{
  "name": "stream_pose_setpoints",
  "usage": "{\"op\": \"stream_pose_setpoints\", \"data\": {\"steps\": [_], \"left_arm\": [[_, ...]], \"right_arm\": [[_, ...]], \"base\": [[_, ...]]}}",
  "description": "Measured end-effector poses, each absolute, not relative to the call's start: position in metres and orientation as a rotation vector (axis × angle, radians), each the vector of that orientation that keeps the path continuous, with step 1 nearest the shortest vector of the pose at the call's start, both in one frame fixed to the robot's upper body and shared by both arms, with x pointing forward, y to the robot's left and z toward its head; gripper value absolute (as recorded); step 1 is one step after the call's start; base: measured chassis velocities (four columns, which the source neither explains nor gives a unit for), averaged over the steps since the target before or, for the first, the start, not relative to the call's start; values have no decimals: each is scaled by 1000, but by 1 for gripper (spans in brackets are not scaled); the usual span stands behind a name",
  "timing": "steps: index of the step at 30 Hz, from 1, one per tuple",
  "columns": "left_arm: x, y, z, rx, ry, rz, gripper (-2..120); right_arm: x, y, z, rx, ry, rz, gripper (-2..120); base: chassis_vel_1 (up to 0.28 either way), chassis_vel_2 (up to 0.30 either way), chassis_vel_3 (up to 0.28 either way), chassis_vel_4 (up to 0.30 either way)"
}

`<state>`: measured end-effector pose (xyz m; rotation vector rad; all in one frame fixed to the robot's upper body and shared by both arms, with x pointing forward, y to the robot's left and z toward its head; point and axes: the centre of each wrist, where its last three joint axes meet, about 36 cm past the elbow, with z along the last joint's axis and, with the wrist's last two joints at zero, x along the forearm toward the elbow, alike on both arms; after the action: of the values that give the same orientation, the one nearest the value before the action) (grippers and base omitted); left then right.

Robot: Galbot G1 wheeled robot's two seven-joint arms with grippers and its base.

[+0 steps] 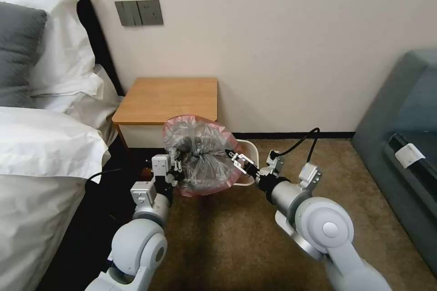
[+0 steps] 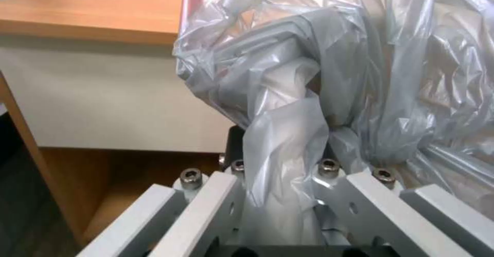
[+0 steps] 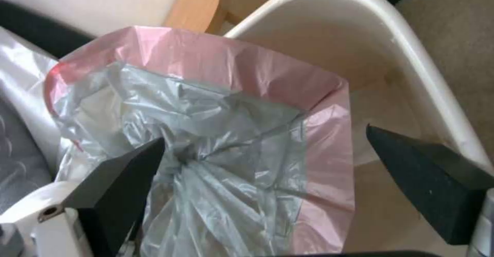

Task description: Pick up the garbage bag from the table and place it over the trash can.

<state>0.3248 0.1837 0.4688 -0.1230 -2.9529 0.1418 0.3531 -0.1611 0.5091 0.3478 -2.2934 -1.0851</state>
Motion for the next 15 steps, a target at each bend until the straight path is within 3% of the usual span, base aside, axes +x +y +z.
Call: {"op": "stream_pose_setpoints", "data": {"steps": [15], "left_arm": [[327, 185, 461, -124, -3033, 1, 7]], "right_arm": [[349, -152, 528, 314, -2309, -1078, 100]], "base": [[0, 0, 0, 0]]}}
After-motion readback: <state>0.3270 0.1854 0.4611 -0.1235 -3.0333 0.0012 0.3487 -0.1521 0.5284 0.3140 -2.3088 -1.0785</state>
